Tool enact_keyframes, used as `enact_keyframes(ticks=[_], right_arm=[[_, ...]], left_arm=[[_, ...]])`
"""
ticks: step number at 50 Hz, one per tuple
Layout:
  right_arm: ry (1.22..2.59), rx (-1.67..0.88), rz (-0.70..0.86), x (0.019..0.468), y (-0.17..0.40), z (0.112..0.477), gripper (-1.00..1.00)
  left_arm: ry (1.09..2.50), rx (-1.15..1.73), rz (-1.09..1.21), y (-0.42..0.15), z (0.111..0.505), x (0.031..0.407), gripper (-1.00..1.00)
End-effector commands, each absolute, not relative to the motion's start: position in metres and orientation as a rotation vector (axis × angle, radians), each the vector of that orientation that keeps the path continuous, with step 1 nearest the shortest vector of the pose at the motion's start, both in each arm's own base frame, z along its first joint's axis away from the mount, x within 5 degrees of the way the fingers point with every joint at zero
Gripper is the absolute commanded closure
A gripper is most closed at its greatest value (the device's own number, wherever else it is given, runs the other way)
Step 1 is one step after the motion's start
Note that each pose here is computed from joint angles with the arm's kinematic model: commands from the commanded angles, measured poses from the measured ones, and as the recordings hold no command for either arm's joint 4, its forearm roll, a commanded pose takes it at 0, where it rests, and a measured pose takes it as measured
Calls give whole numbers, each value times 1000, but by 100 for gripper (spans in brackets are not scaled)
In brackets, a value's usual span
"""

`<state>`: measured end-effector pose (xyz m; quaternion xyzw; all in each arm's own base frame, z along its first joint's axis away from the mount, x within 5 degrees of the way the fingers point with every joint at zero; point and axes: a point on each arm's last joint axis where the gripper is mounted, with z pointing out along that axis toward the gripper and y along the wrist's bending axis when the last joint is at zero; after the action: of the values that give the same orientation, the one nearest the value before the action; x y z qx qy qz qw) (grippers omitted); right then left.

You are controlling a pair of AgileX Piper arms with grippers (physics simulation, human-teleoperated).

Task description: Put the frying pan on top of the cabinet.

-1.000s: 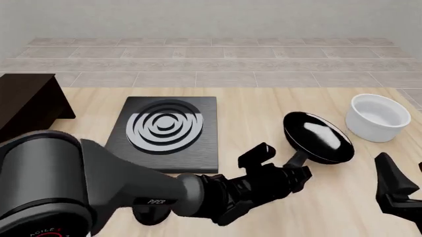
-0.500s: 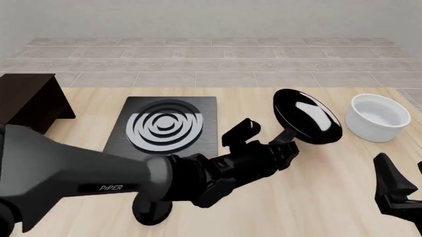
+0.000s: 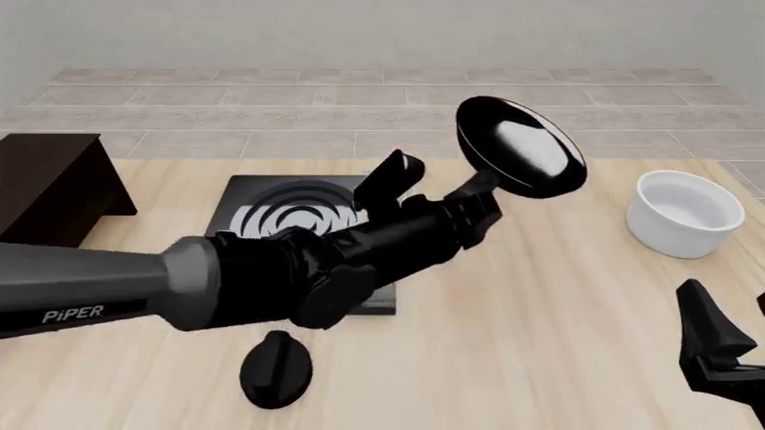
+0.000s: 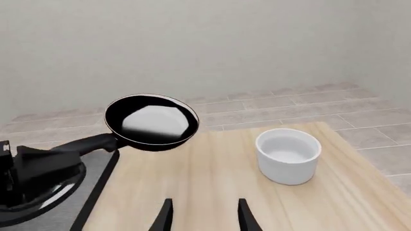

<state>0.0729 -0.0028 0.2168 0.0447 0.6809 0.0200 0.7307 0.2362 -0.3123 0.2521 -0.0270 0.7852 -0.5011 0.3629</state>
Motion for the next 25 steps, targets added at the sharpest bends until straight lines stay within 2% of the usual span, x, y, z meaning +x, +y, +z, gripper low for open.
enact_keyframes(ticks=[1, 9, 17, 25], right_arm=[[1498, 95, 44, 72, -3, 218, -100], [1500, 90, 45, 71, -2, 220, -100], [1501, 88, 43, 71, -2, 218, -100], [1501, 84, 43, 70, -2, 218, -100]], left_arm=[[1859, -17, -1277, -278, 307, 237, 100], [1791, -53, -1250, -249, 329, 239, 100], [1762, -122, -1194, -222, 337, 251, 100], [1725, -157, -1177, -201, 347, 247, 100]])
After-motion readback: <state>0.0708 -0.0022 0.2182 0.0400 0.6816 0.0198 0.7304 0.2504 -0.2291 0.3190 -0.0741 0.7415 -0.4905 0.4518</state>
